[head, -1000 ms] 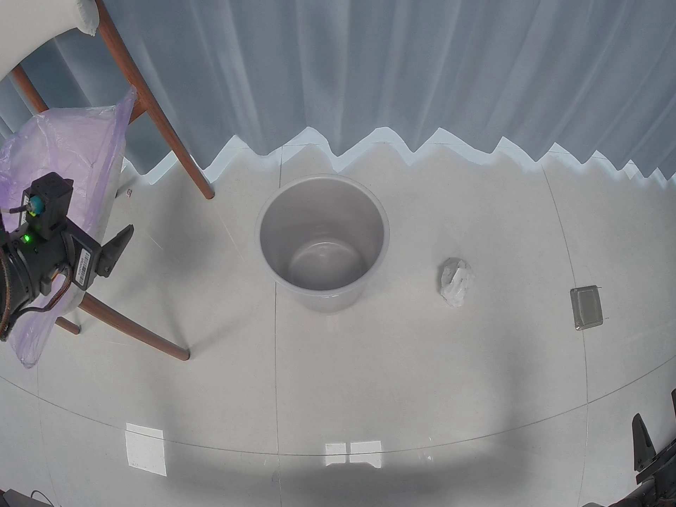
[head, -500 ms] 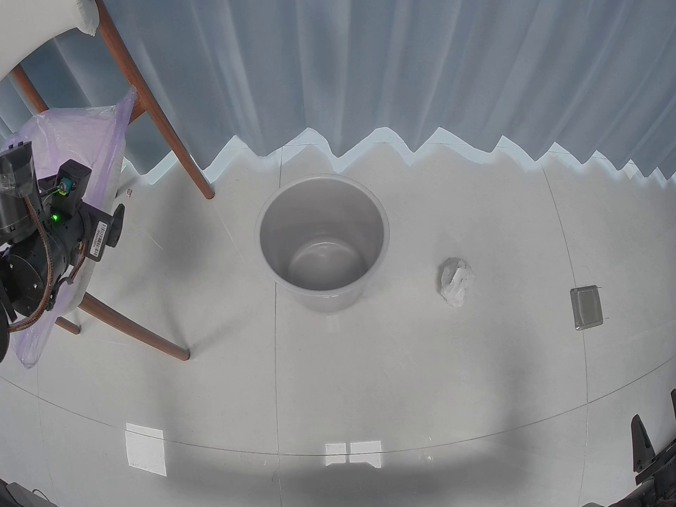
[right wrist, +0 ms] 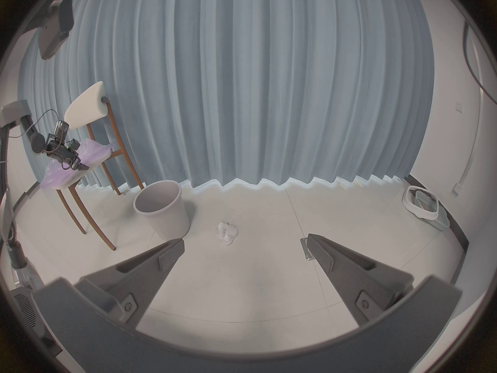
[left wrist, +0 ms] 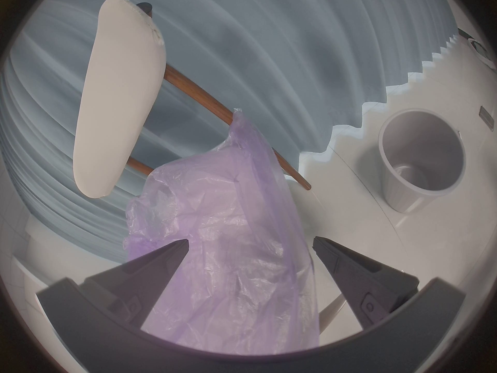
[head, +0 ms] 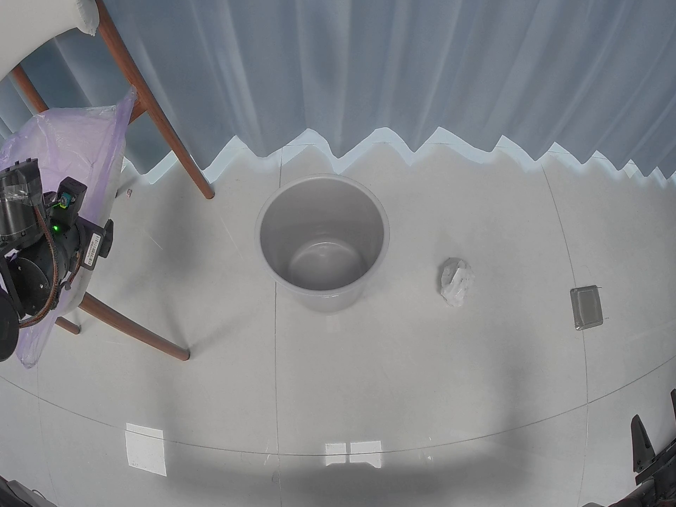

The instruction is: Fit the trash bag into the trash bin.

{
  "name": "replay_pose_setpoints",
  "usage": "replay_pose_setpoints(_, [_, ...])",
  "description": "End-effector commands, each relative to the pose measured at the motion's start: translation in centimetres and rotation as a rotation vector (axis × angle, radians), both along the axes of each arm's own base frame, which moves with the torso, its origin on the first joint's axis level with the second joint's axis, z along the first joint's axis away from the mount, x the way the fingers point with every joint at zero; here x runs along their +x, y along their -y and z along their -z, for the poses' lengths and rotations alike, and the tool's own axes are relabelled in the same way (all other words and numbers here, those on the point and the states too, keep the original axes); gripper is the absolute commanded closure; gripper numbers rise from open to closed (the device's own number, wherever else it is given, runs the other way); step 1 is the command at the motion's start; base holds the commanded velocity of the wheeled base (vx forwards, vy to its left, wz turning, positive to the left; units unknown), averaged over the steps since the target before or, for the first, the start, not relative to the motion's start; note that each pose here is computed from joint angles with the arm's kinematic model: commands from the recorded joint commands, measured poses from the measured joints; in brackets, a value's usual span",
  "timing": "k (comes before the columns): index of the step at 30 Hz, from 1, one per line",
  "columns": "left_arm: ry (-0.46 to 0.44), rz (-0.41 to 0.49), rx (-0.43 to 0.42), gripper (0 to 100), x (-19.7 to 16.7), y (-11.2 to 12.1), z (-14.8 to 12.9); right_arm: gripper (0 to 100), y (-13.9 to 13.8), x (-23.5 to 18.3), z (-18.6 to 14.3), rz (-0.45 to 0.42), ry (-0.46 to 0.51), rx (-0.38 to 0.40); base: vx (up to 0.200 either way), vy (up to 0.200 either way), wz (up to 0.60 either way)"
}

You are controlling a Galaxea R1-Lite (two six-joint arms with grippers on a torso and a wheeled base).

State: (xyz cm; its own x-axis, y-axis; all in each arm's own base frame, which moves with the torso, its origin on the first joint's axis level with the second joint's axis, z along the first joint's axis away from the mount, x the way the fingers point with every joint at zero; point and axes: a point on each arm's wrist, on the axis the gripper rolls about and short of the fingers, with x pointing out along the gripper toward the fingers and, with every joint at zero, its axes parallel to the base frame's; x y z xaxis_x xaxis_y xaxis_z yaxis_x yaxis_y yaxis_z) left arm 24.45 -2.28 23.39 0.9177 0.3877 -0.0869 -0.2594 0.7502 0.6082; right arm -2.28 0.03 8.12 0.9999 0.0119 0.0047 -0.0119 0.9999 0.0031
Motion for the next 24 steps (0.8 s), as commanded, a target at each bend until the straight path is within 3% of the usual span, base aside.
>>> replay_pose_setpoints(1, [-0.011,-0.003,0.003,0,0.3,0.0,0.3,0,0.0,0.0,0.5,0.0,0.0,0.0,0.0,0.0,0.0])
replay_pose_setpoints(8, [-0.012,-0.004,0.004,0,0.8,0.0,0.3,0,0.0,0.0,0.5,0.0,0.0,0.0,0.0,0.0,0.0])
replay_pose_setpoints(9, [-0.012,-0.004,0.004,100,0.8,0.0,0.3,0,0.0,0.0,0.5,0.0,0.0,0.0,0.0,0.0,0.0])
replay_pose_setpoints(18, [-0.007,0.02,-0.018,100,0.5,-0.5,0.4,0,0.0,0.0,0.5,0.0,-0.002,0.001,0.0,0.0,0.0])
replay_pose_setpoints(20, [0.013,0.112,-0.042,100,-0.2,-1.9,-0.2,0,0.0,0.0,0.5,0.0,0.0,0.001,0.0,0.0,0.0])
replay_pose_setpoints(24, [0.011,0.189,-0.076,100,-1.6,-3.0,-0.3,0,0.0,0.0,0.5,0.0,0.0,0.001,0.0,0.0,0.0])
